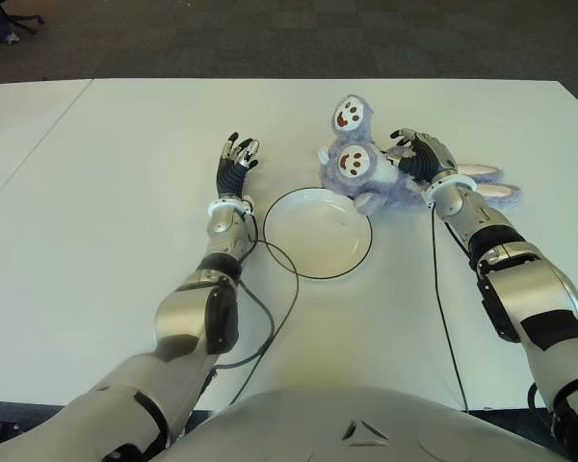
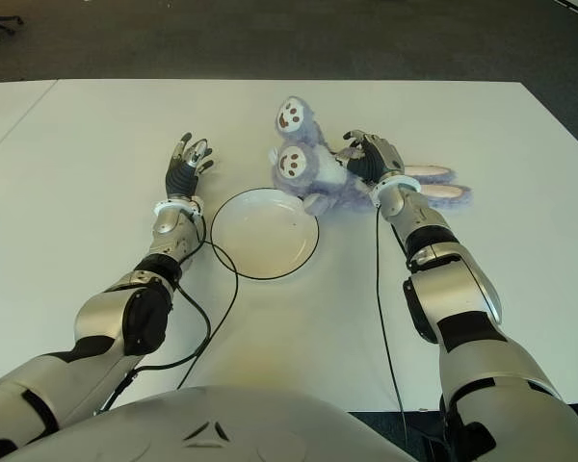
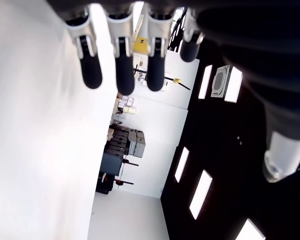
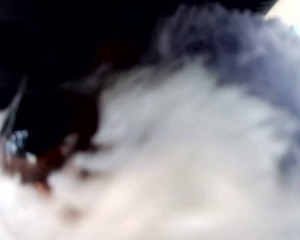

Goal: Put the doll into the plate.

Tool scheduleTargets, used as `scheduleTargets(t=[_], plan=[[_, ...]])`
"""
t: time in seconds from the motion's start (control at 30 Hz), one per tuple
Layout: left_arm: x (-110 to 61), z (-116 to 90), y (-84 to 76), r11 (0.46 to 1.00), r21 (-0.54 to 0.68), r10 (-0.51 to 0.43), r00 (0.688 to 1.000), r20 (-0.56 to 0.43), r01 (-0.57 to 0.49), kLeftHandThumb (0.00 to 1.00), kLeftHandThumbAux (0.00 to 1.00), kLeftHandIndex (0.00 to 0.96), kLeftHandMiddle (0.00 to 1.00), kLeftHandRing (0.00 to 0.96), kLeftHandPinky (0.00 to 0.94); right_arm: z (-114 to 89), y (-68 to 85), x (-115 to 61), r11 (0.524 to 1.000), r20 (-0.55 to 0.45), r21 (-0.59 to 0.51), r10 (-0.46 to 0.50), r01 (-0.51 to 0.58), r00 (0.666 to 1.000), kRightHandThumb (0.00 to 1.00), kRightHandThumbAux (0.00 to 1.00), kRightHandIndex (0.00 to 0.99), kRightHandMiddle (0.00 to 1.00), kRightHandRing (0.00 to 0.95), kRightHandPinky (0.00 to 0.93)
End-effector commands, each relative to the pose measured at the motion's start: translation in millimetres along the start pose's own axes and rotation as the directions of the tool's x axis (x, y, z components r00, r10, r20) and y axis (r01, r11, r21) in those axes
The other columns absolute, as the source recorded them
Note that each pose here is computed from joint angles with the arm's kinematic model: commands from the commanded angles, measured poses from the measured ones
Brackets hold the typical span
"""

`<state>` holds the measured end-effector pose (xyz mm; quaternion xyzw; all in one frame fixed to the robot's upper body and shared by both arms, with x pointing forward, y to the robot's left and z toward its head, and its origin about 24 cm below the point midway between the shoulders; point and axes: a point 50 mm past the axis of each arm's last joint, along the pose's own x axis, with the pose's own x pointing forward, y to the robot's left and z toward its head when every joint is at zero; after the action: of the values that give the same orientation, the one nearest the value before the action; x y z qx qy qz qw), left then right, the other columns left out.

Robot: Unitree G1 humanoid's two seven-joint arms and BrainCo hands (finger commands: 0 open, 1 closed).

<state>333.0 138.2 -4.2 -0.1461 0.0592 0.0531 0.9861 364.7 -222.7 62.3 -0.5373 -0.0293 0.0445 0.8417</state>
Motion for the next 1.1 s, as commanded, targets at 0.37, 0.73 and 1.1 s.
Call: scheduleTargets(t=[0.37,0.73,1.1], plan=[[-68.0,-93,38.6,0.985,0.004,0.159,0.906,-0.392,-0.172,0.000,0.598,0.100,0.214,0.220,0.206,-28,12.3,-32.4,0.990,0.044,-0.143,0.002,0.004,0.999,0.230,0.588,0.181,0.298,0.393,0.451],[-67.8,-94,38.9,0.982,0.025,0.180,0.896,-0.406,-0.186,0.000,0.604,0.099,0.218,0.227,0.210,-22,4.1,-32.5,0.989,0.094,-0.143,-0.011,0.025,0.996,0.240,0.585,0.311,0.382,0.440,0.513],[-67.4,-92,39.6,0.984,-0.014,0.157,0.910,-0.384,-0.176,0.000,0.597,0.103,0.213,0.224,0.219,-17,4.1,-39.9,0.999,0.134,-0.052,-0.001,0.008,0.991,0.224,0.619,0.492,0.633,0.665,0.736]])
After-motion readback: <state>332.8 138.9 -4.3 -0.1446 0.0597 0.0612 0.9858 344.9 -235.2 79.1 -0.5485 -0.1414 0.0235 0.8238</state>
